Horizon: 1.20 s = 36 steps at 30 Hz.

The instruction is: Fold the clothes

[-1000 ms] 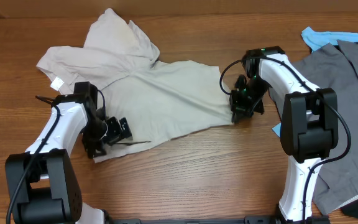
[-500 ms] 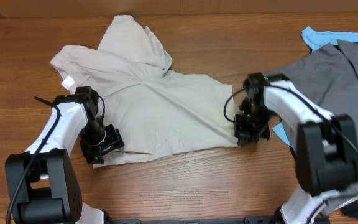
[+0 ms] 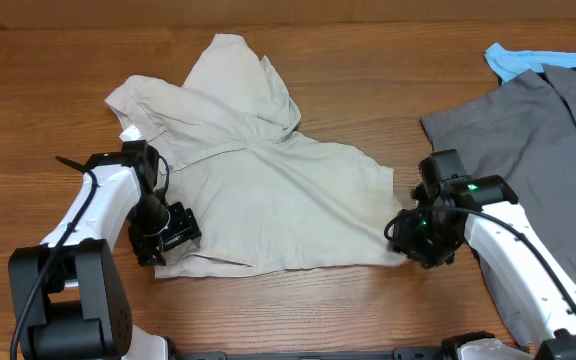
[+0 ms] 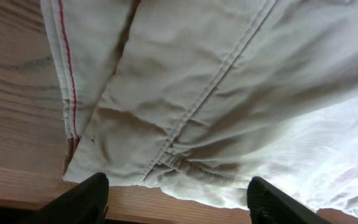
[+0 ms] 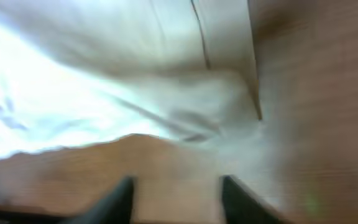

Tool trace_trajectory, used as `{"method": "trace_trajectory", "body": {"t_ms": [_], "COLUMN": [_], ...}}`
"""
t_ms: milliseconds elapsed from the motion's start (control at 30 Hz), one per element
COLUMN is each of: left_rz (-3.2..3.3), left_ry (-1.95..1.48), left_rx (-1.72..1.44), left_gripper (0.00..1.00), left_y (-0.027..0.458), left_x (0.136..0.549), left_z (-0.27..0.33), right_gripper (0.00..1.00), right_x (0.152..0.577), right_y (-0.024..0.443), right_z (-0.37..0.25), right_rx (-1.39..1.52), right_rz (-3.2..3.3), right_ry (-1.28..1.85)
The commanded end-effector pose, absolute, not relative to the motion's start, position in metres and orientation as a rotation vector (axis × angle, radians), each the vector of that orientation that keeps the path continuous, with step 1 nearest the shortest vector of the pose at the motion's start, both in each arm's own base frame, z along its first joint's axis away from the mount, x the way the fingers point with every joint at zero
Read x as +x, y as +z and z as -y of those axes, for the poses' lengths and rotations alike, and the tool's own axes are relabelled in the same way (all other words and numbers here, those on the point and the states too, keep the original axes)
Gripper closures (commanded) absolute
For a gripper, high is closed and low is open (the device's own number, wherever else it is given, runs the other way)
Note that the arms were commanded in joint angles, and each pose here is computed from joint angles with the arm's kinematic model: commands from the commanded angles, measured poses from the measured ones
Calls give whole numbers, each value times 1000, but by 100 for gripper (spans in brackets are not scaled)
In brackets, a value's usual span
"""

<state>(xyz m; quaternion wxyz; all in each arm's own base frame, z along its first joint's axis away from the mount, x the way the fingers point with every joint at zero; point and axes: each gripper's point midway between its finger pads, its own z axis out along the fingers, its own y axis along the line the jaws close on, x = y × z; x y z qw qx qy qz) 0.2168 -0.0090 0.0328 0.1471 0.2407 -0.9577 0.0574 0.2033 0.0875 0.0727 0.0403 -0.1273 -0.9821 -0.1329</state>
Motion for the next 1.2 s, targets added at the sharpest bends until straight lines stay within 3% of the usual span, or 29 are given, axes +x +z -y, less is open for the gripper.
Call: {"method": "trace_trajectory", "body": {"t_ms": [0, 100, 233, 333, 700, 1000, 1167], "left_rz": [2756, 2768, 2785, 2787, 2808, 2822, 2822], "left_ry": [152, 156, 170, 194, 206, 211, 211], "left_rx": [686, 689, 693, 695, 708, 709, 708], "left_gripper": [25, 23, 22, 22, 23, 23, 22], "left_y": [30, 29, 28, 28, 27, 26, 26], "left_x": [215, 218, 223, 225, 231, 234, 234], "left_z": [7, 7, 8, 10, 11, 10, 10], "right_gripper": [36, 25, 26, 26, 27, 30, 38], "right_x": [224, 267, 327, 354, 489, 521, 529], "right_y": [80, 96, 132, 138, 100, 51, 34], "right_z": [-94, -102, -131, -144, -211, -255, -260], "right_rx": [-393, -355, 99, 200, 352, 404, 306], "right_rz": [3091, 3250, 3483, 3464, 3201, 3285, 3362], "right_ry": [-475, -595, -885, -947, -1267, -1270, -1152]}}
